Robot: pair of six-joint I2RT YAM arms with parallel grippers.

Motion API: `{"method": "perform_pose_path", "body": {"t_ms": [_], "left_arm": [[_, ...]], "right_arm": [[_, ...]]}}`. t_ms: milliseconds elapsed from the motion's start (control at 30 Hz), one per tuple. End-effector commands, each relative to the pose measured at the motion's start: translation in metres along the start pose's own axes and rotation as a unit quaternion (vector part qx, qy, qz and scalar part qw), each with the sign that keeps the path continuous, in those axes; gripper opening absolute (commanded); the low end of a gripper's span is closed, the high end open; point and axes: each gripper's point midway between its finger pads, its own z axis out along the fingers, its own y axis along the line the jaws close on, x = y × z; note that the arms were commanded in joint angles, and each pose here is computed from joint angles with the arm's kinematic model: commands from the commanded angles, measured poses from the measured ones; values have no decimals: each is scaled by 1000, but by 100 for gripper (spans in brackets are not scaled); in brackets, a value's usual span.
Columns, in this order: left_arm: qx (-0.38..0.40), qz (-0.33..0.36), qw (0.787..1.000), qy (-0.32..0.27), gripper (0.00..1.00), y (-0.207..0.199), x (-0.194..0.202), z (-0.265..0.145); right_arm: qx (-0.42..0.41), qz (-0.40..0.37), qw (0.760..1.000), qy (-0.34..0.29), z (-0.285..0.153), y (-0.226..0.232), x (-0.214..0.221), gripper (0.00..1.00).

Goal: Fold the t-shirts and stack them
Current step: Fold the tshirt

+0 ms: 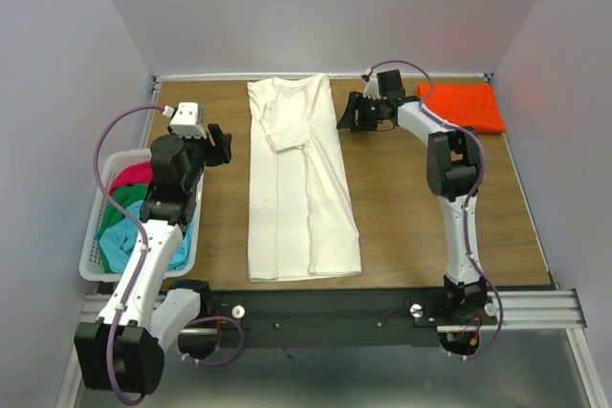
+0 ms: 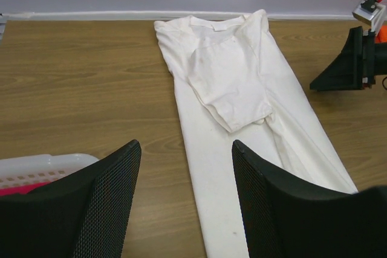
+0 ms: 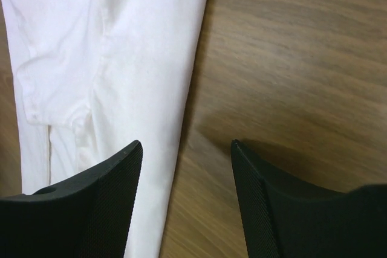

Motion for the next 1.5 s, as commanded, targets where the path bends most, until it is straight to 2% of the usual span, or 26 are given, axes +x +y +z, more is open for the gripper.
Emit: {"method": "perform_pose_path", "body": {"t_ms": [0,167,200,300,333,400,467,700,867,1000,1100,1200,1233,1267,1300,1367,1400,1467], "left_arm": [[5,16,999,-49,70,-3,-28,-4],[11,19,999,-44,70,-4,-25,-2],[11,19,999,-44,70,-4,-26,-2],[15,20,999,-47,70,-6,-27,-3],[14,21,999,-47,70,-5,-27,-3],[19,24,998,-48,70,-7,-27,-3],[31,29,998,-46,70,-11,-26,-2],[75,45,995,-49,70,-25,-28,-3],[95,66,990,-83,71,-34,-45,-12],[163,84,976,-113,73,-59,-51,-20],[200,99,969,-106,77,-73,-47,-16],[212,109,969,-63,77,-81,-31,0],[211,98,973,-8,77,-82,-6,9],[205,96,974,2,77,-85,-14,14],[190,78,978,43,77,-81,3,26],[181,36,977,106,77,-82,24,27],[179,-9,974,141,76,-85,40,28],[177,-42,964,193,76,-89,75,19]], "right_arm": [[5,25,1000,5,28,7,3,66],[14,36,999,23,48,-1,20,55],[18,38,999,23,50,-3,19,46],[32,35,999,19,52,-7,17,32],[44,32,998,13,51,-12,13,22],[61,26,998,4,49,-16,7,8],[69,23,997,-6,44,-17,-1,0],[111,38,993,-28,0,-50,-15,0],[122,56,991,-28,-34,-79,-10,1],[137,53,989,-20,-52,-95,-5,1],[158,43,986,-30,-66,-113,-15,3],[167,13,985,-46,-83,-118,-38,21],[165,0,986,-33,-88,-117,-35,33],[164,-9,986,-30,-92,-113,-37,38],[154,-24,987,-28,-102,-103,-38,44],[132,-46,990,-16,-109,-91,-32,49],[109,-72,991,-9,-120,-76,-25,52],[71,-99,993,5,-130,-57,-11,53]]}}
